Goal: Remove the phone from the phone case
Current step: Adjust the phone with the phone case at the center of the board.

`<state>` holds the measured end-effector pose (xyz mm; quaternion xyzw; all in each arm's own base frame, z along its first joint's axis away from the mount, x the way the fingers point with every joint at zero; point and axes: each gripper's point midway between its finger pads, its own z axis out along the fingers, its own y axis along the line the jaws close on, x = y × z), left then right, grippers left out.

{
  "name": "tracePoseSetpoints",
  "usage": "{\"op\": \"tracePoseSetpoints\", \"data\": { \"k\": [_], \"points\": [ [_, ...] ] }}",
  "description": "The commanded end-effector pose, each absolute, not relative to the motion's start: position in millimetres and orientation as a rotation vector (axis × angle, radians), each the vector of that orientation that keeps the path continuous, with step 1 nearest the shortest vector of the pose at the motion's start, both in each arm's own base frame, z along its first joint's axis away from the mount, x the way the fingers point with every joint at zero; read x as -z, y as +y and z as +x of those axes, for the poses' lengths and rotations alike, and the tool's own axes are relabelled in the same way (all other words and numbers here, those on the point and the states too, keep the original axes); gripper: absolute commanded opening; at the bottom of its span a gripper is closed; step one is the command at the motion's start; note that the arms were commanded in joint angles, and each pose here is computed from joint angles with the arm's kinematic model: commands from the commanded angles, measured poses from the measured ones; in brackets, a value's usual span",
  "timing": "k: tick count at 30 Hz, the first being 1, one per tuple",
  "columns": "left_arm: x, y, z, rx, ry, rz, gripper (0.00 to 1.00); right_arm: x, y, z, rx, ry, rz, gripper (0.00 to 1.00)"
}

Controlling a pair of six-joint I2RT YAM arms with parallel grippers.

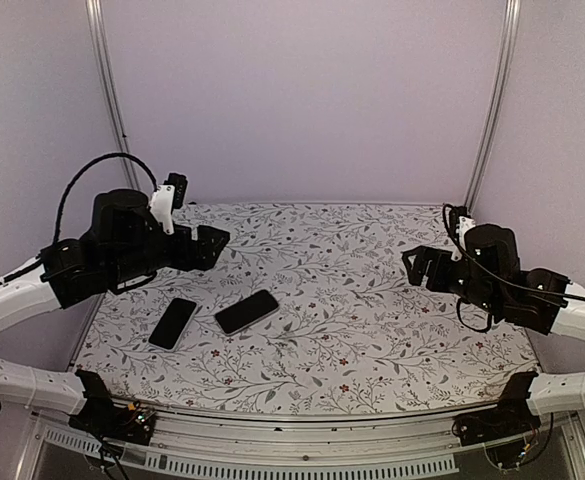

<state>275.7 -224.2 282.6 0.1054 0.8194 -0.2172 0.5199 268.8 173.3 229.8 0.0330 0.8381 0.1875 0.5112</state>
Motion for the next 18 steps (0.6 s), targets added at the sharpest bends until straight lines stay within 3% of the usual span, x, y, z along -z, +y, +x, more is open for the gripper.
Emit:
{"op": "tracePoseSetpoints", "data": {
  "k": [1,9,18],
  "points": [
    [-287.4,-222.1,275.8,0.517,1.931,0.270,0.99,-234.7,177.3,273.5,-0.463,2.018,0.093,0.99],
    [-271.8,-225.7,275.3,0.512,1.980,0.288,0.99,-230.6,184.6,270.7,-0.477,2.050,0.039,0.99],
    [-209.9,-245.7,274.8,0.513,2.173,0.339,0.99,-223.1,191.7,263.0,-0.534,2.067,-0.011,0.99]
  ]
}}
